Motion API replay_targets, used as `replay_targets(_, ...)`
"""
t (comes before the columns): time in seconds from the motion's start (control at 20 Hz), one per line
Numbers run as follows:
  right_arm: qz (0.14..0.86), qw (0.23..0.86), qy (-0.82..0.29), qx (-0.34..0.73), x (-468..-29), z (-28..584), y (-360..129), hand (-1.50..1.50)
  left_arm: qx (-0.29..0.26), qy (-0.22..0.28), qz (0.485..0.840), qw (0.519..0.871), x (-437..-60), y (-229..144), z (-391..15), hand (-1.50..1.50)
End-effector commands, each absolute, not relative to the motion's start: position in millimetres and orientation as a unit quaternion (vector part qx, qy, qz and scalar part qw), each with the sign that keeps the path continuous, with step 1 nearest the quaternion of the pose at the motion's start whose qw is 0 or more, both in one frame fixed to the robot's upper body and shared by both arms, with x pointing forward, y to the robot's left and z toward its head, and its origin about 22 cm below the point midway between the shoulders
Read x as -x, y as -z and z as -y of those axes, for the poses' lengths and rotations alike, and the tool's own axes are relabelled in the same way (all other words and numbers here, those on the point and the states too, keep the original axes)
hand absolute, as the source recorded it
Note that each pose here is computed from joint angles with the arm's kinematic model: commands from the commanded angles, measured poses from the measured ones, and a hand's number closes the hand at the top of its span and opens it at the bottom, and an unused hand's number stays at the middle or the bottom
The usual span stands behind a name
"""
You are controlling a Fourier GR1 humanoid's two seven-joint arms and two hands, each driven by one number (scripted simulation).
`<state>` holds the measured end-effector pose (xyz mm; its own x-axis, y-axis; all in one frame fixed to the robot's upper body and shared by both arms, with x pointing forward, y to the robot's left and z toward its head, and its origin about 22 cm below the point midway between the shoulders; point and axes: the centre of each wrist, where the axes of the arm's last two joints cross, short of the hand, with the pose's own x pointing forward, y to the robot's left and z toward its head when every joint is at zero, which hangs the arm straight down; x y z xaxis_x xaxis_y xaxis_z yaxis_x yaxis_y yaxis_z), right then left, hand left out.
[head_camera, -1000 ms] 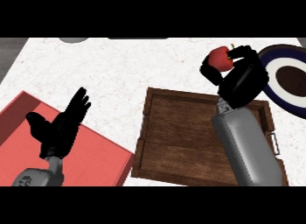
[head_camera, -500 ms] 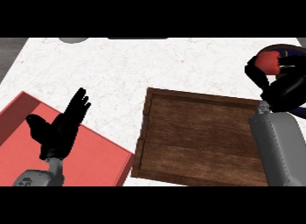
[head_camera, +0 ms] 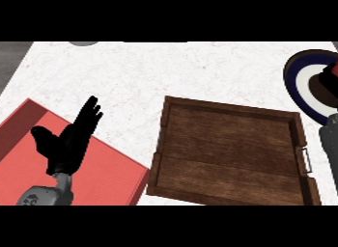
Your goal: Pick the bell pepper from the tray and place it in the plate
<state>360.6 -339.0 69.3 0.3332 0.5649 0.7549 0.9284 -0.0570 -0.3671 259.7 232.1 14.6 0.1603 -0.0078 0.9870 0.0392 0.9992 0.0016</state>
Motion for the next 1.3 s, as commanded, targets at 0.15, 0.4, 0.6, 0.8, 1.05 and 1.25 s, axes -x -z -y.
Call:
replay_targets(0.15, 0.523, 0.419, 0.241, 0.702, -356.7, 388.7, -82.6, 1.50, 0.013, 0.014, 0.570, 0.822, -243.9, 22.7, -236.4, 0.00)
replay_targets(0.4, 0.425, 0.571, 0.189, 0.677, -345.4, 413.6, -54.4, -1.50, 0.015, 0.013, 0.579, 0.815, -245.7, 17.6, -236.7, 0.00)
replay_targets(0.6, 0.456, 0.591, 0.175, 0.642, -344.4, 418.1, -56.7, -1.50, 0.021, 0.020, 0.578, 0.816, -242.6, 18.3, -228.3, 0.00)
replay_targets(0.8, 0.518, 0.574, 0.189, 0.606, -352.3, 420.3, -77.7, -1.50, 0.022, 0.013, 0.575, 0.818, -244.2, 20.0, -229.4, 0.00)
replay_targets(1.05, 0.585, 0.504, 0.251, 0.584, -353.4, 417.7, -89.1, -1.50, 0.014, 0.018, 0.576, 0.817, -245.2, 18.6, -235.0, 0.00)
replay_targets(1.25, 0.604, 0.488, 0.310, 0.549, -337.9, 436.5, -85.6, -1.50, 0.008, 0.000, 0.572, 0.820, -243.1, 16.6, -242.6, 0.00)
